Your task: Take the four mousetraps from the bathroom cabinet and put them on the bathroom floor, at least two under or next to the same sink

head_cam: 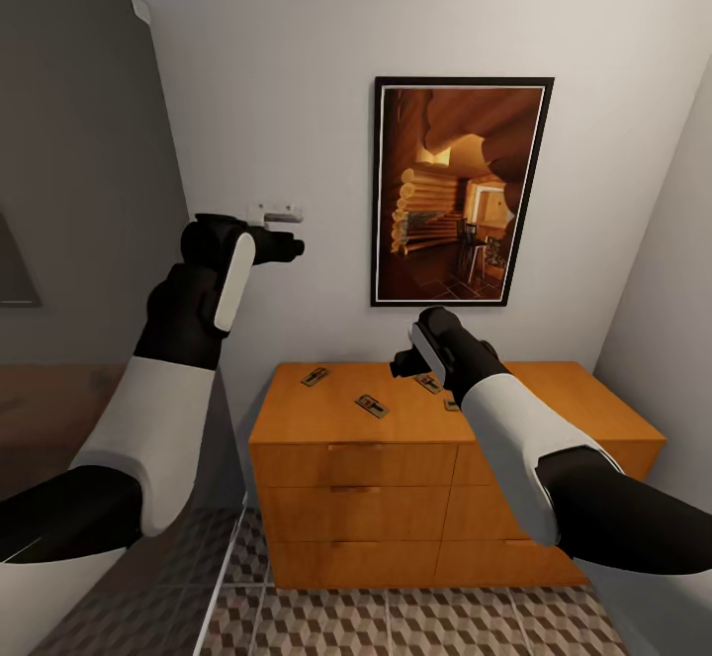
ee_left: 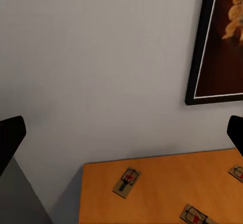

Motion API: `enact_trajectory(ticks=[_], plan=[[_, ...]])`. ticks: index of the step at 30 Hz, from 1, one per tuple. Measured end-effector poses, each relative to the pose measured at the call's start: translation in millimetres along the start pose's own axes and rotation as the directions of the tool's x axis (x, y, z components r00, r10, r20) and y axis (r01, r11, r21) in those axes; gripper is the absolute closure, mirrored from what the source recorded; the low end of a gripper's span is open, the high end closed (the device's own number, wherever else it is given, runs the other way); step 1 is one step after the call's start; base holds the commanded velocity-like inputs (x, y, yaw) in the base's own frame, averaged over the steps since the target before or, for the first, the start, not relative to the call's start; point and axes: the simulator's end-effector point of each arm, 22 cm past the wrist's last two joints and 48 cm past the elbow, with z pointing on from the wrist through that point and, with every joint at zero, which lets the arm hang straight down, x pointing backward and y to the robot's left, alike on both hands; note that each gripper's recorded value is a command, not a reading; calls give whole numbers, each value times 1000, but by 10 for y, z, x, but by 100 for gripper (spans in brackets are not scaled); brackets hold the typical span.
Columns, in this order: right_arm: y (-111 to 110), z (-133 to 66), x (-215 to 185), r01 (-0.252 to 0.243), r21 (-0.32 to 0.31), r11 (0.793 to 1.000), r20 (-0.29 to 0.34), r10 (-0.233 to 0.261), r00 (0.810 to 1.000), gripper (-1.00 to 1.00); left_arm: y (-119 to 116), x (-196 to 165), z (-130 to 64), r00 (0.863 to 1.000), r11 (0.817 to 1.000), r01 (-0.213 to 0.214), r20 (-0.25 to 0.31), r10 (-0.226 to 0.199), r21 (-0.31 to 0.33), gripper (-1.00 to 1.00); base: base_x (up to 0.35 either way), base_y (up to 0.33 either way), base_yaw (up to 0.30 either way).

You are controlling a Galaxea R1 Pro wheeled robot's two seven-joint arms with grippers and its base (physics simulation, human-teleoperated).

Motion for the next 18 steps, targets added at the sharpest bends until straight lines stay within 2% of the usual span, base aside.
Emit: enact_trajectory(ticks=[12, 15, 18], plan=[[41, -4, -6, 2, -17, 1000, 0, -2, 1000, -100, 3, 7, -1, 1000, 1000, 1, 0, -1, 0, -100, 0, 0, 0], [90, -4, -4, 4, -39, 999, 0, -4, 1000, -100, 3, 7, -1, 1000, 1000, 1, 0, -1, 0, -100, 0, 0, 0], [206, -8, 2, 9, -87, 996, -1, -9, 1000, -100, 3, 7, -1, 1000, 1000, 0, 0, 0, 0, -100, 0, 0, 0]])
